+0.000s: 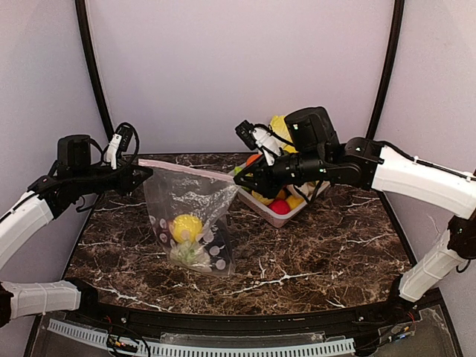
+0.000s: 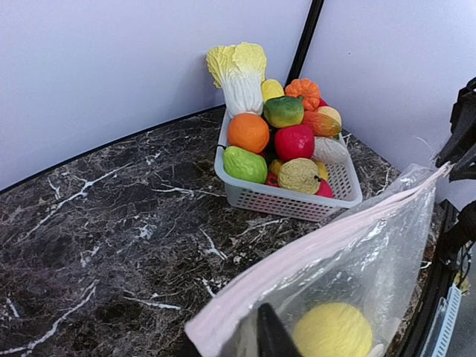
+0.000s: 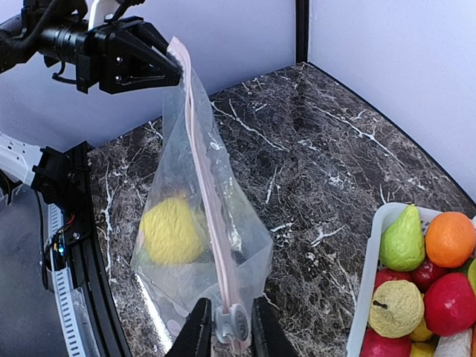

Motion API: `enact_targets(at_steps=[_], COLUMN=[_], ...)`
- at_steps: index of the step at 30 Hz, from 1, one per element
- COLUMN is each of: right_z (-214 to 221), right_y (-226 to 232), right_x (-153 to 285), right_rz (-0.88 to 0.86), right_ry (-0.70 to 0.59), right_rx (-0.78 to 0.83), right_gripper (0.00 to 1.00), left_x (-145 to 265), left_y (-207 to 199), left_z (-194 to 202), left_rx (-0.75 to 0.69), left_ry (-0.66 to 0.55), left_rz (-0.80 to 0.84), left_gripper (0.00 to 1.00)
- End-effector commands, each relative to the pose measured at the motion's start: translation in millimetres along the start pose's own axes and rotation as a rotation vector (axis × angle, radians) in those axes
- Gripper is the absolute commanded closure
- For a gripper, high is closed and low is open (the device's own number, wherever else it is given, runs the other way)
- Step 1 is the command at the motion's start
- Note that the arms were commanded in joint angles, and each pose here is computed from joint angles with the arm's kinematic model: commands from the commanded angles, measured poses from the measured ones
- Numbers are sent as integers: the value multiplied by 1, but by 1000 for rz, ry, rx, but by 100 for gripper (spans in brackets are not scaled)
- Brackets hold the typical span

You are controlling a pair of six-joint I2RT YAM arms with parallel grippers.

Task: Place the food in the zip-top bag and seal the zipper
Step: Zip the zipper on the zipper food storage bag, then place the zipper food storage bag at the center of the board.

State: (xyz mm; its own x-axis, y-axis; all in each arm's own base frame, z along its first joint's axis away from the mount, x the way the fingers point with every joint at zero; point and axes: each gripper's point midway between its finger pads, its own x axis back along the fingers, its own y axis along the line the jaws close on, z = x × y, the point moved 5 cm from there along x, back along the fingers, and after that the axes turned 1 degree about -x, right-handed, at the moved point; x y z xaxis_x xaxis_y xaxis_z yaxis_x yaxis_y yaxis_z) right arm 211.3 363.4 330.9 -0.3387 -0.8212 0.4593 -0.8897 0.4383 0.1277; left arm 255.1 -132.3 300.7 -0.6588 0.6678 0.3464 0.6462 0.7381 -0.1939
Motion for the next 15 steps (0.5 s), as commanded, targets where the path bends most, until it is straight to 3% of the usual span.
enact_targets(at_steps=[1,4,8,11,15], right_z=[-3,-7,-11,-15,-17], right_y=[0,-1,1,2,-2], right_x=[0,-4,-4,-1,5], right_rz=[-36,-35,-51,-54,-13], right_ry=[-23,-31,-50,-67,-83], right_rx=[-36,-39,-35,-28,-32], right_gripper=[75,64,45,28,14], left_x=[2,6,15,16,15], left_y=[-12,-18,-25,-18,6], left_z=[0,-3,-8,-8,-3], left_rx=[-3,-14,-40,-37,-8], left_ry=[-12,-40,-84,-91,-46], left_rz=[132,169,185,114,-76], left_gripper=[58,29,9,3,1])
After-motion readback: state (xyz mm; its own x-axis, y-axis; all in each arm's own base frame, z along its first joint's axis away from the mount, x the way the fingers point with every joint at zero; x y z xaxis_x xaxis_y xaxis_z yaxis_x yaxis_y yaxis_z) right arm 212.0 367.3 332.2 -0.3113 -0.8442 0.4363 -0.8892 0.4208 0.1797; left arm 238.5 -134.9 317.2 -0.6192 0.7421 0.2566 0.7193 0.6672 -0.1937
